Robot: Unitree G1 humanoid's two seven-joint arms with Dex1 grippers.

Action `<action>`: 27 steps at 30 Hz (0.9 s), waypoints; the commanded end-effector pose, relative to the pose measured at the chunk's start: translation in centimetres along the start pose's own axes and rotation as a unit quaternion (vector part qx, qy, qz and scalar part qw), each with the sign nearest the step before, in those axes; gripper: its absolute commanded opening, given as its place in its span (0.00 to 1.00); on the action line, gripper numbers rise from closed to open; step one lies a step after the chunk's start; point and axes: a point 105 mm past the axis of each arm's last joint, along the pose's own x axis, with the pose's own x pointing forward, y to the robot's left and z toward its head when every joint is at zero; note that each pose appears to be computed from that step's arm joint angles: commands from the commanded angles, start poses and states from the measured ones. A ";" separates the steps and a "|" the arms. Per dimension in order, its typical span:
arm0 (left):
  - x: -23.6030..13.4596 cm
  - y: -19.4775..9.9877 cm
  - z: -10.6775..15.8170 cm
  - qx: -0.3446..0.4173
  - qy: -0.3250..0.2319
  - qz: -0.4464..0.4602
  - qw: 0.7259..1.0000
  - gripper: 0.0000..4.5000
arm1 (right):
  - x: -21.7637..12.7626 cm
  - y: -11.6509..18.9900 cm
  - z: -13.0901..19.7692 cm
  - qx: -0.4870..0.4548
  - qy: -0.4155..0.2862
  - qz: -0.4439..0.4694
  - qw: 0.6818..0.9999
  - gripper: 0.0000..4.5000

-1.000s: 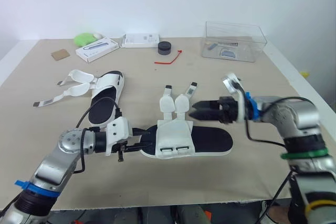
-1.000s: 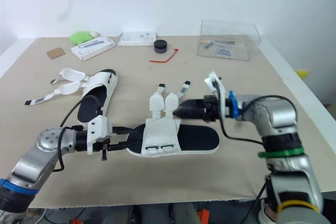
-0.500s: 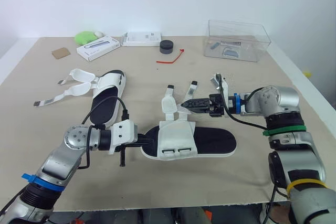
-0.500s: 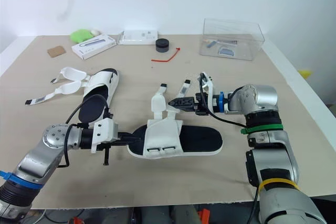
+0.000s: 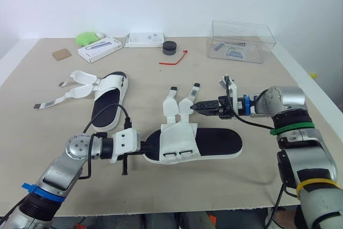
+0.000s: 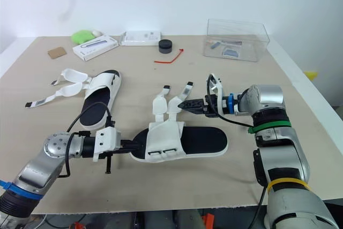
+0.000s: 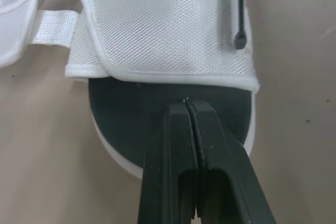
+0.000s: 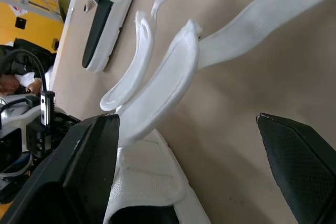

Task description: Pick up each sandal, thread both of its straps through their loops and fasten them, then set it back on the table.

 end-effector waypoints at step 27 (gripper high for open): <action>-0.1 -0.3 -0.3 0.034 0.016 -0.005 0.999 0.01 | 5.0 0.1 6.2 0.035 -0.167 -0.021 0.985 1.00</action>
